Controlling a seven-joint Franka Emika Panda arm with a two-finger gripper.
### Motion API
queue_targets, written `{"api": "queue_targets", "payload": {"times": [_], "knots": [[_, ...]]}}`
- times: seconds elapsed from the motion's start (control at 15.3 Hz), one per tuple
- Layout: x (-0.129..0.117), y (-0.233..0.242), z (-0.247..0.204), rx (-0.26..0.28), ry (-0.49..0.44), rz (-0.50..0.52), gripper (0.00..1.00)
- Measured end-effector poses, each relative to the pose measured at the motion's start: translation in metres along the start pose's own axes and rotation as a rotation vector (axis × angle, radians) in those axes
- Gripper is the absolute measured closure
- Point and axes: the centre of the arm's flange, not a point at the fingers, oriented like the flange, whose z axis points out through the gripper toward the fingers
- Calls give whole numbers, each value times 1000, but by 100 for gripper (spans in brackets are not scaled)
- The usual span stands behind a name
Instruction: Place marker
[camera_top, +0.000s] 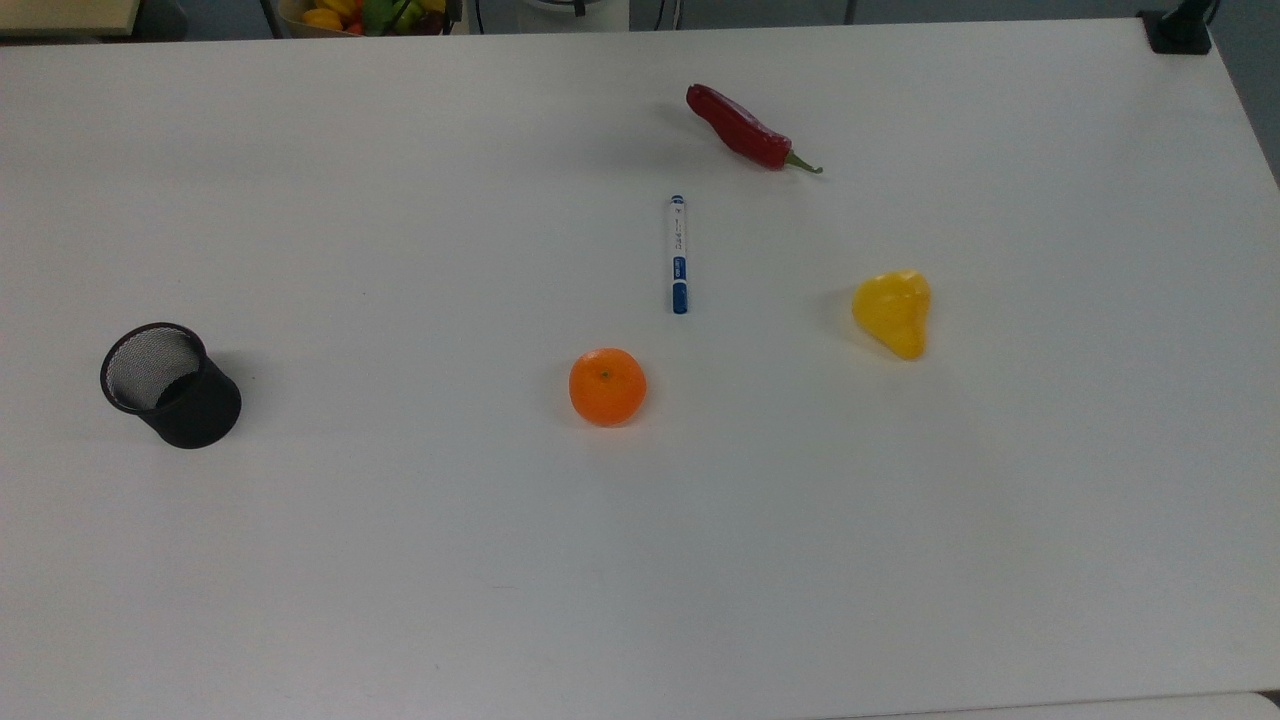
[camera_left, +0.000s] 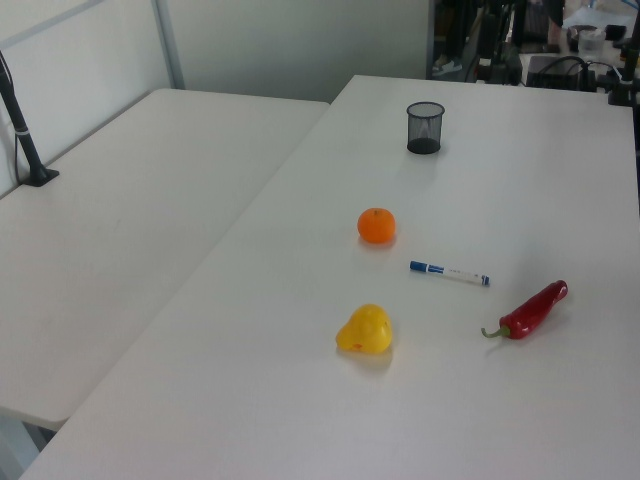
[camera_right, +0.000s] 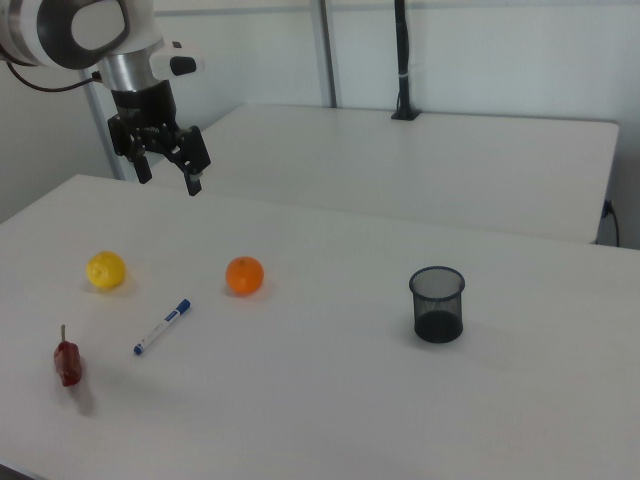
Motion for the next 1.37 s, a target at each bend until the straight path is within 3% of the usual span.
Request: {"api": "queue_targets", "payload": {"times": [0.79,1.37], "knots": [[7,-18,20,2,-18,-37,0],[28,-70,107,1,-51,-122,0]]}}
